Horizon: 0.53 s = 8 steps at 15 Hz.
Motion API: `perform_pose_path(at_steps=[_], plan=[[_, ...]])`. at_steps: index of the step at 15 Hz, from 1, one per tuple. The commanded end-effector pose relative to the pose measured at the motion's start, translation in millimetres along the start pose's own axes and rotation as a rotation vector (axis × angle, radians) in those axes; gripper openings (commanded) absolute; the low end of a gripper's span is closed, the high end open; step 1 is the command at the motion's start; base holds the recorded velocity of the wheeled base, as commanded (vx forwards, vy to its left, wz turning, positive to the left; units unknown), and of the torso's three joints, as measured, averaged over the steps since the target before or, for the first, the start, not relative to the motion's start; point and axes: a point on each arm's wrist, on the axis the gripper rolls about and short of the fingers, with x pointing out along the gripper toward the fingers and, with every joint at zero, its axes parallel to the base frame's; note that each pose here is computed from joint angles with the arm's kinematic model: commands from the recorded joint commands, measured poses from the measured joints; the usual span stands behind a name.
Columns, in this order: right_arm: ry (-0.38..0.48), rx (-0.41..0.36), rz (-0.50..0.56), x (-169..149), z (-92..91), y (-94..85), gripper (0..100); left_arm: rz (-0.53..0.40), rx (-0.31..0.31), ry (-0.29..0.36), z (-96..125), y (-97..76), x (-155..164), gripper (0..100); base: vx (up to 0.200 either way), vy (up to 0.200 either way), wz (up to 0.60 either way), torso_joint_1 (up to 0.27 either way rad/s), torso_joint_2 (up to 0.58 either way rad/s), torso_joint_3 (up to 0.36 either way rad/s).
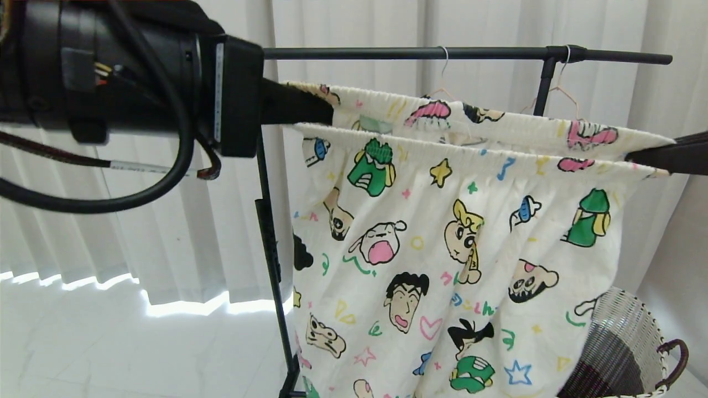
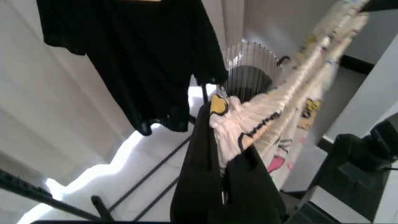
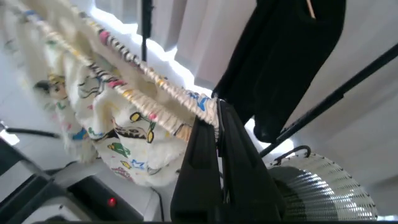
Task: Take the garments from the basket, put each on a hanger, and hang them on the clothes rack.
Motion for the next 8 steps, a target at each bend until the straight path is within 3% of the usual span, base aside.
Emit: perform_pose_path(at_steps=[1, 3, 8], plan=[[-0.020, -0.030, 0.152, -20, -7.0, 16.7, 0, -0.017, 0.012, 0.003, 9, 3.4, 32, 0, 0.000, 0.000, 0.00, 0.000, 0.00, 0.000], [-0.007, -0.013, 0.220, -17, -7.1, 27.7, 0, -0.020, 0.013, 0.004, 10, 3.8, 38, 0, 0.000, 0.000, 0.00, 0.000, 0.00, 0.000], [-0.010, -0.011, 0.220, -16, -6.2, 28.2, 0, -0.020, 0.009, 0.008, 9, 3.3, 38, 0, 0.000, 0.000, 0.00, 0.000, 0.00, 0.000]])
